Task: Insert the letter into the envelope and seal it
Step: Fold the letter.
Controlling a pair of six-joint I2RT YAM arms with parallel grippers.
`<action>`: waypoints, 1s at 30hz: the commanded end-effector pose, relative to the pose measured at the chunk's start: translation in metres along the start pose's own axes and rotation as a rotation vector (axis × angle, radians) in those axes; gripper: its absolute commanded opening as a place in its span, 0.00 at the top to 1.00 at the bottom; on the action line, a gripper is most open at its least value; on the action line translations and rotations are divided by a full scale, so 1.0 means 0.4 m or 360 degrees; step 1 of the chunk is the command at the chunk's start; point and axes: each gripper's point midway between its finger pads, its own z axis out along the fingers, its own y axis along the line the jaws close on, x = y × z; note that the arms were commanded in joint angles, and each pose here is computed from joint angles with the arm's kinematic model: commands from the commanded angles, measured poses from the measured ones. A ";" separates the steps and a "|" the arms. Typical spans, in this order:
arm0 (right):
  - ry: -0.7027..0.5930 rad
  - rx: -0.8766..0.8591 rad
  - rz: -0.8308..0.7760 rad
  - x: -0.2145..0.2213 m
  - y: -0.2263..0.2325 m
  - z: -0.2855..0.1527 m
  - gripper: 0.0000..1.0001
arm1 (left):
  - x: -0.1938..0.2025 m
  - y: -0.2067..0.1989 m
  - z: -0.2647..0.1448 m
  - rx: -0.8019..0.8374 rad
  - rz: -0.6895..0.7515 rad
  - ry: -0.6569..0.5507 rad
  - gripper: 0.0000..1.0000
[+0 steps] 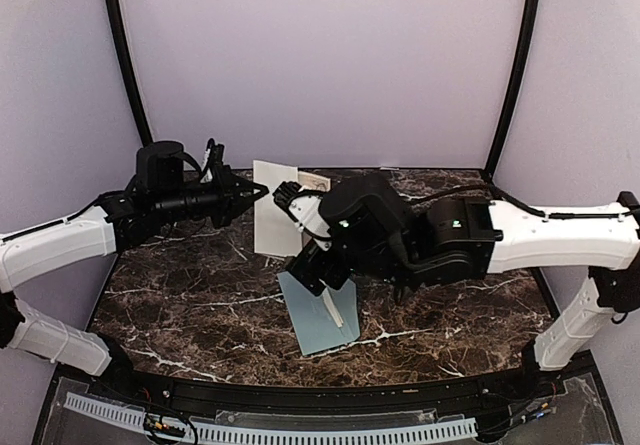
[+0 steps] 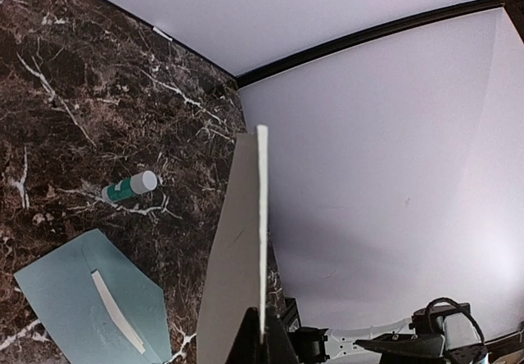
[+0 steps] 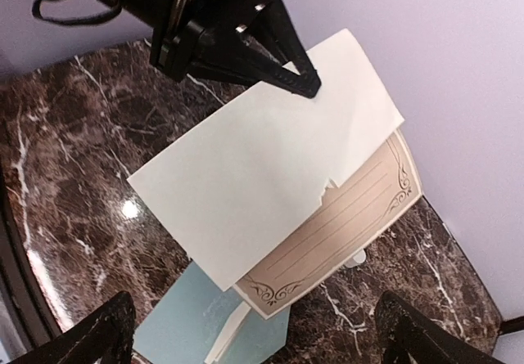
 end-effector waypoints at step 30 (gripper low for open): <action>-0.0385 -0.0573 0.1514 0.070 -0.366 -0.017 0.04 | 0.058 -0.347 -0.207 0.0964 0.0894 0.0043 1.00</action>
